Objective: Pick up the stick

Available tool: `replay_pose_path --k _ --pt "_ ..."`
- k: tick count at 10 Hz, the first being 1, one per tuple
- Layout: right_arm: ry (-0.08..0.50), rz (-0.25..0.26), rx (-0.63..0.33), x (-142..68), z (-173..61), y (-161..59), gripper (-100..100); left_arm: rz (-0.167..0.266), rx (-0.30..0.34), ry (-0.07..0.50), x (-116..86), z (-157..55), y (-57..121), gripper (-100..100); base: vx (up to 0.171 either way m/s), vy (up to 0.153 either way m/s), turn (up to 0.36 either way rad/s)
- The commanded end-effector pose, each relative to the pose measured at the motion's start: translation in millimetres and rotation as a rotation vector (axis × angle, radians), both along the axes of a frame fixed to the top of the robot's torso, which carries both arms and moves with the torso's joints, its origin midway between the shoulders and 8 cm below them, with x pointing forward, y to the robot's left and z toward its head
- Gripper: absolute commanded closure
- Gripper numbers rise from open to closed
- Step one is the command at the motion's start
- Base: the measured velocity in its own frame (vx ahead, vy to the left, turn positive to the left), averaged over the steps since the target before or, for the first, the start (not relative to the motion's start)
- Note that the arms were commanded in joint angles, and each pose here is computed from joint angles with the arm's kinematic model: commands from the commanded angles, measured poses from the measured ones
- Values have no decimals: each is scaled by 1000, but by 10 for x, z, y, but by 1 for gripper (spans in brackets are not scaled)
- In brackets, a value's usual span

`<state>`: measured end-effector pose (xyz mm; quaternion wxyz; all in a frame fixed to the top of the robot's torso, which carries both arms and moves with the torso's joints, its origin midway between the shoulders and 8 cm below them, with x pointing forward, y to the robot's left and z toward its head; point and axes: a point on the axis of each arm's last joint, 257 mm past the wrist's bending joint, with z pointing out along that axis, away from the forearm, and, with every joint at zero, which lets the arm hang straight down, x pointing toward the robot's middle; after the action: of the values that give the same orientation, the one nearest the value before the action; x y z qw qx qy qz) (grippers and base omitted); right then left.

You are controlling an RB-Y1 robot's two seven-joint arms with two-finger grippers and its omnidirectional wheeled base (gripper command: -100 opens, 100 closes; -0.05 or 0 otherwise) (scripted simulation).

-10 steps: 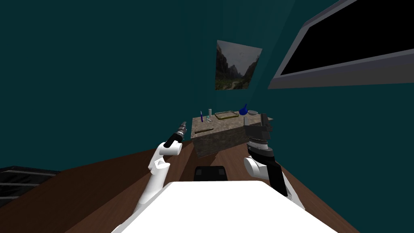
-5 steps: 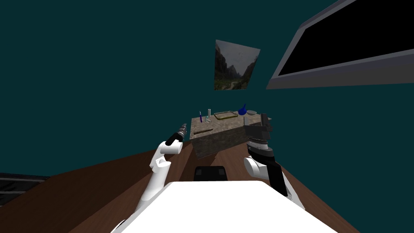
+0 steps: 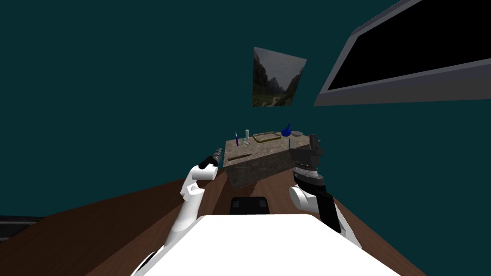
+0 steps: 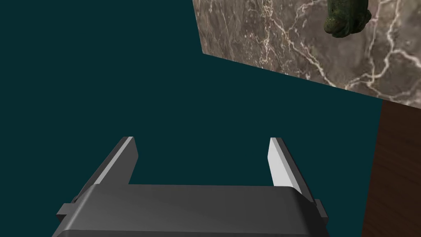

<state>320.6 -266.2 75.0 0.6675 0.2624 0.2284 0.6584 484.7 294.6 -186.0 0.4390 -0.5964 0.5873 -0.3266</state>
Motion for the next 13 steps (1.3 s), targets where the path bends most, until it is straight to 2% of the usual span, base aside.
replay_pose_path --k 1,5,13 --pt "0 0 0 0 0 0 0 13 -6 52 -41 -129 15 -100 53 -24 -23" --pt "0 0 0 0 0 0 0 33 -18 133 -110 -306 29 -100 31 -20 -15" --pt "0 0 0 0 0 0 0 81 -66 341 -316 -727 -3 -100 51 -36 -21"
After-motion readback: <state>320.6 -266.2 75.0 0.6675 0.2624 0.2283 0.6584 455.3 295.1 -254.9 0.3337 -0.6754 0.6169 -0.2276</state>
